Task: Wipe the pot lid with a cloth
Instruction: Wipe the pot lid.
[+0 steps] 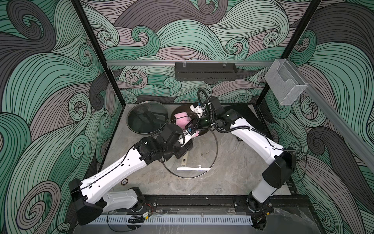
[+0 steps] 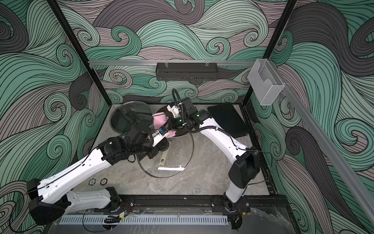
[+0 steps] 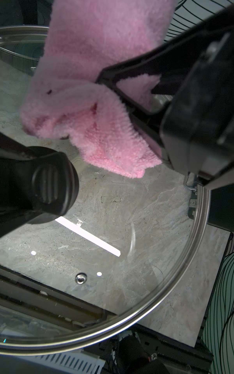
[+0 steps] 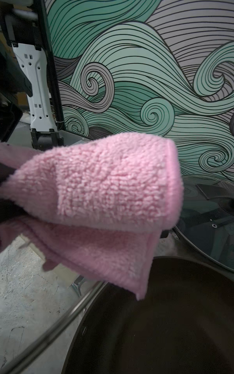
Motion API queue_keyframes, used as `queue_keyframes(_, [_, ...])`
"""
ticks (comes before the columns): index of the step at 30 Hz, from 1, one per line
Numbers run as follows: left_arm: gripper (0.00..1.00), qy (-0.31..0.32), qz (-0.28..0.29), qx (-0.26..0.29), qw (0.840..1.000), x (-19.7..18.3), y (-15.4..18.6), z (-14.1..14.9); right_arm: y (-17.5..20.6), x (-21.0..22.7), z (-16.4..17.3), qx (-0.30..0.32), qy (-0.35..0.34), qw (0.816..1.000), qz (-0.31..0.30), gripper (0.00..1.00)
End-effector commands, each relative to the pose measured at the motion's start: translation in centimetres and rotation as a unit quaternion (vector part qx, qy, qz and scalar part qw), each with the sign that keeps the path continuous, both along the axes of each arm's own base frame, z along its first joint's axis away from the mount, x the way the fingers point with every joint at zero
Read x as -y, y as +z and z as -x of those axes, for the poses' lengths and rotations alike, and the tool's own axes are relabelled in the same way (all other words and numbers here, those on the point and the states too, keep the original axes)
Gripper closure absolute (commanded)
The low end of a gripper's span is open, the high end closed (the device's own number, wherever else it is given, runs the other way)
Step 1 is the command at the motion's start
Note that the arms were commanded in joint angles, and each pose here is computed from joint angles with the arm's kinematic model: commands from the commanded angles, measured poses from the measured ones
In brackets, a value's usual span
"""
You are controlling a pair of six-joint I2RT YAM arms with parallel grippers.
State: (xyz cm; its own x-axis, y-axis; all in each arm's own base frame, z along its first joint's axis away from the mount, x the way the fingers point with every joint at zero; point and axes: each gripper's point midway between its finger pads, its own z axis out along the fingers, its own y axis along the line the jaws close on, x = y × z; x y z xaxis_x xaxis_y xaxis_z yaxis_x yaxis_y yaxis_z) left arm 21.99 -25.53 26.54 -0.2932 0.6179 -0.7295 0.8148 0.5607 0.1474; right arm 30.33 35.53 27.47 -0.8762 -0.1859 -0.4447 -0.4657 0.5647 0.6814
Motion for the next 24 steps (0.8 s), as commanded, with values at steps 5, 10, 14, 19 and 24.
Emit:
queue_keyframes(5, [1.00, -0.048, 0.126, 0.155, 0.979, 1.8, 10.5, -0.3, -2.6, -0.9, 2.9, -0.045, 0.066, 0.996, 0.027, 1.00])
queue_keyframes(10, [1.00, -0.042, 0.129, 0.160, 0.978, 1.7, 10.6, -0.4, -2.9, -0.5, 2.2, -0.039, 0.051, 0.997, 0.040, 1.00])
queue_keyframes(14, [1.00, 0.000, 0.117, 0.158, 0.980, 0.7, 10.5, -1.5, -2.0, 1.4, 0.2, -0.029, 0.001, 0.999, 0.036, 1.00])
queue_keyframes(19, [1.00, 0.087, 0.089, 0.164, 0.979, -1.0, 10.4, -3.8, 0.2, 5.1, -1.3, 0.005, -0.067, 0.997, 0.029, 1.00])
queue_keyframes(24, [1.00, 0.129, 0.089, 0.172, 0.973, -1.6, 11.0, -5.0, 1.8, 7.8, -0.8, 0.024, -0.114, 0.993, 0.015, 1.00])
